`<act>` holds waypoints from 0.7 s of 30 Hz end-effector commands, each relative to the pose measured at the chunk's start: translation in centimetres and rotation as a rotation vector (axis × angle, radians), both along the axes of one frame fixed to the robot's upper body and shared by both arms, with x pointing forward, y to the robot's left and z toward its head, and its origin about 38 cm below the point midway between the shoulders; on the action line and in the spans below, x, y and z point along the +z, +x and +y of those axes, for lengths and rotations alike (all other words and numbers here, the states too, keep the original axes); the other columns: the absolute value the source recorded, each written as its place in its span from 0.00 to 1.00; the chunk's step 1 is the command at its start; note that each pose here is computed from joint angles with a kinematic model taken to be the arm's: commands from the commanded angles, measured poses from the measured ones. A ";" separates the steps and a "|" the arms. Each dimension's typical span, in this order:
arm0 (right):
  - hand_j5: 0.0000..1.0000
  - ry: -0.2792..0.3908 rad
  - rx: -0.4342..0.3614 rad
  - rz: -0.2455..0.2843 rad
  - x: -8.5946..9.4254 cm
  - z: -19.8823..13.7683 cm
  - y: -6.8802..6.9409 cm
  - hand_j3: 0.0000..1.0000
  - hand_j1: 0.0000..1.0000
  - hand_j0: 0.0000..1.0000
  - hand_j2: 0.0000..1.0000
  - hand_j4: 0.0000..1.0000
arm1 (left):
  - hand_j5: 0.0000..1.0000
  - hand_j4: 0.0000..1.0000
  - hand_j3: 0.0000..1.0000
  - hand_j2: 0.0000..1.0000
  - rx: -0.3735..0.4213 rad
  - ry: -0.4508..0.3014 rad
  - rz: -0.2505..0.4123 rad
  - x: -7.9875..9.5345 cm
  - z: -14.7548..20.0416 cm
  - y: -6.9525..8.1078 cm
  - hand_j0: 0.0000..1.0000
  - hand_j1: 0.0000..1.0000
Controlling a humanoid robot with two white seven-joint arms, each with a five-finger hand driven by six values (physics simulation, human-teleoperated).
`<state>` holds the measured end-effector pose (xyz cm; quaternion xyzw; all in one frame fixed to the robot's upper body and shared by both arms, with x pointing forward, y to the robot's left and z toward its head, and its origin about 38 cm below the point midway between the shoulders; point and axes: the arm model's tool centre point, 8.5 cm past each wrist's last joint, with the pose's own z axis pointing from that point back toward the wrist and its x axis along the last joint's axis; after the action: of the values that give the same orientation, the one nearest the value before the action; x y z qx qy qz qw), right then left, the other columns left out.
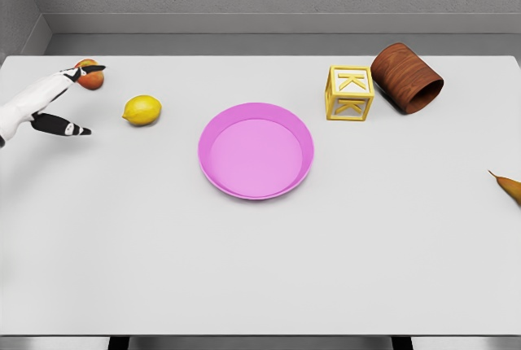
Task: Put the lemon on the plate with left arm
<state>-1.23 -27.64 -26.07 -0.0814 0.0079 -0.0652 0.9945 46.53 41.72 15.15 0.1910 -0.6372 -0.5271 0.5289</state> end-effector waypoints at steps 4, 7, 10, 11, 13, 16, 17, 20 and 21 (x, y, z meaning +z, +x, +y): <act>1.00 -0.001 0.002 0.001 0.0 0.0 0.0 1.00 1.00 1.00 1.00 1.00 | 1.00 1.00 1.00 1.00 0.007 -0.006 0.002 -0.1 0.2 -0.1 1.00 1.00; 1.00 -0.001 0.002 0.001 0.0 0.0 0.0 1.00 1.00 1.00 1.00 1.00 | 1.00 1.00 1.00 1.00 -0.022 -0.006 0.031 -0.7 -0.8 -0.1 1.00 1.00; 1.00 -0.001 0.003 -0.001 0.0 0.0 0.0 1.00 1.00 1.00 1.00 1.00 | 1.00 1.00 1.00 1.00 -0.021 -0.002 0.030 -0.5 -0.6 -0.1 1.00 1.00; 1.00 -0.001 0.002 0.001 0.0 0.0 0.0 1.00 1.00 1.00 1.00 1.00 | 1.00 1.00 1.00 1.00 -0.019 0.005 0.038 -0.7 -0.4 -0.1 1.00 1.00; 1.00 -0.001 0.002 0.001 0.0 0.0 0.0 1.00 1.00 1.00 1.00 1.00 | 1.00 1.00 1.00 1.00 -0.005 0.066 0.069 -0.5 1.4 -0.4 1.00 1.00; 1.00 -0.001 0.002 0.001 0.0 0.0 0.0 1.00 1.00 1.00 1.00 1.00 | 1.00 1.00 1.00 1.00 -0.109 0.159 0.083 0.1 -1.9 1.4 1.00 1.00; 1.00 0.000 0.002 0.000 0.0 0.0 0.0 1.00 1.00 1.00 1.00 1.00 | 1.00 1.00 1.00 1.00 -0.145 0.218 0.086 0.4 -3.0 2.0 1.00 1.00; 1.00 -0.001 0.002 0.001 0.0 0.0 0.0 1.00 1.00 1.00 1.00 1.00 | 1.00 1.00 1.00 1.00 -0.197 0.287 0.104 0.3 -4.5 2.6 1.00 1.00; 1.00 -0.001 0.002 0.001 0.0 0.0 0.0 1.00 1.00 1.00 1.00 1.00 | 1.00 1.00 1.00 1.00 -0.204 0.299 0.114 0.1 -4.6 2.8 1.00 1.00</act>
<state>-1.23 -27.65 -26.07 -0.0819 0.0080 -0.0643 0.9945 50.17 37.70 18.01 0.1906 -0.5655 -0.6520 0.4677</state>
